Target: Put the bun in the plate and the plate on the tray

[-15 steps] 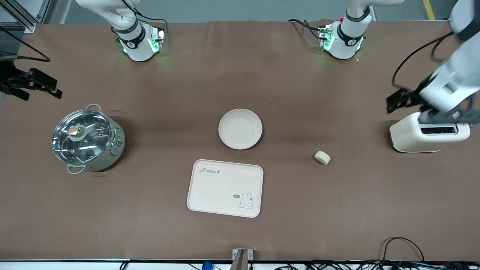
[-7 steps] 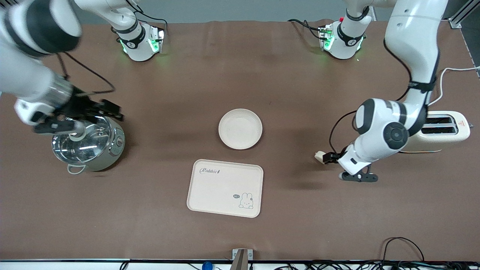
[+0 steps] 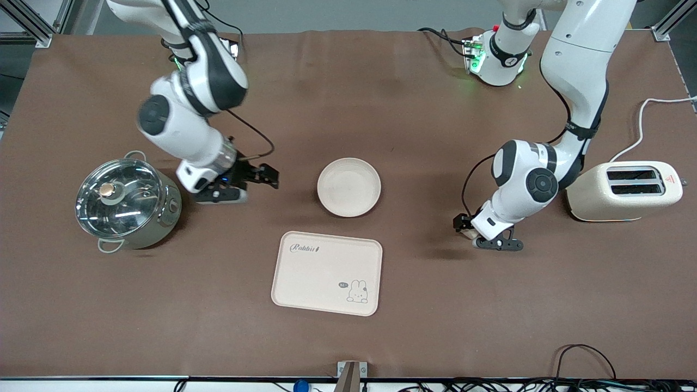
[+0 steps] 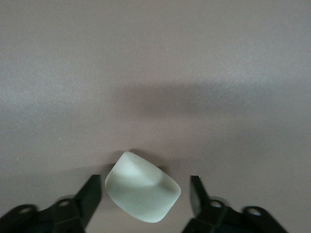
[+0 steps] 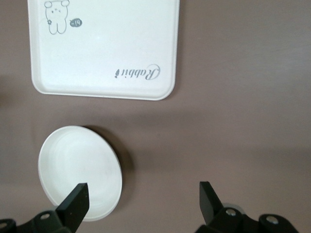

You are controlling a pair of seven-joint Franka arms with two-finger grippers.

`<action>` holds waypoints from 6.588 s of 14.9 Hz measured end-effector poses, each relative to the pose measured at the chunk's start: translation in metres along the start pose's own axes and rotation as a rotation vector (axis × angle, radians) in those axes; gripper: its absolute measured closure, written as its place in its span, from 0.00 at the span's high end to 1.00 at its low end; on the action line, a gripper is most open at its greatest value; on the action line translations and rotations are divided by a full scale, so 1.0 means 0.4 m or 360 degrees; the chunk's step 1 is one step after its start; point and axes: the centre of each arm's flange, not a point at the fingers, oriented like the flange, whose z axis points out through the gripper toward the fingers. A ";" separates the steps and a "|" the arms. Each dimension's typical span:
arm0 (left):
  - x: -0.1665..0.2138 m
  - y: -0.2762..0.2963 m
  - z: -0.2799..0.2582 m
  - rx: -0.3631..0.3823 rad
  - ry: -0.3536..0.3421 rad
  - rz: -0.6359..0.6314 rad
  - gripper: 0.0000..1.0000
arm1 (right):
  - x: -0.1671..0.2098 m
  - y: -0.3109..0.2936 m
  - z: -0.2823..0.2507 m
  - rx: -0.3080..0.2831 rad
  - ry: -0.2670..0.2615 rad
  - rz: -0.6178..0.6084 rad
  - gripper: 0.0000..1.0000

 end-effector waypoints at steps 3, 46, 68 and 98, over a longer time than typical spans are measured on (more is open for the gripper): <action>-0.022 0.016 0.013 -0.0011 0.0046 0.0018 0.42 | -0.058 -0.051 0.184 -0.0012 0.0044 -0.0031 1.00; 0.118 -0.036 -0.941 0.0132 0.0061 -0.0040 1.00 | 0.258 -0.042 0.303 0.0118 0.0199 0.0296 0.05; -0.056 -0.129 -1.180 0.0214 0.0099 0.0007 1.00 | 0.383 -0.065 0.007 0.0095 0.0215 0.0128 1.00; -0.055 -0.168 -1.174 0.0218 0.0063 0.0003 1.00 | 0.039 0.506 -1.022 -0.0419 -0.0045 -0.0213 1.00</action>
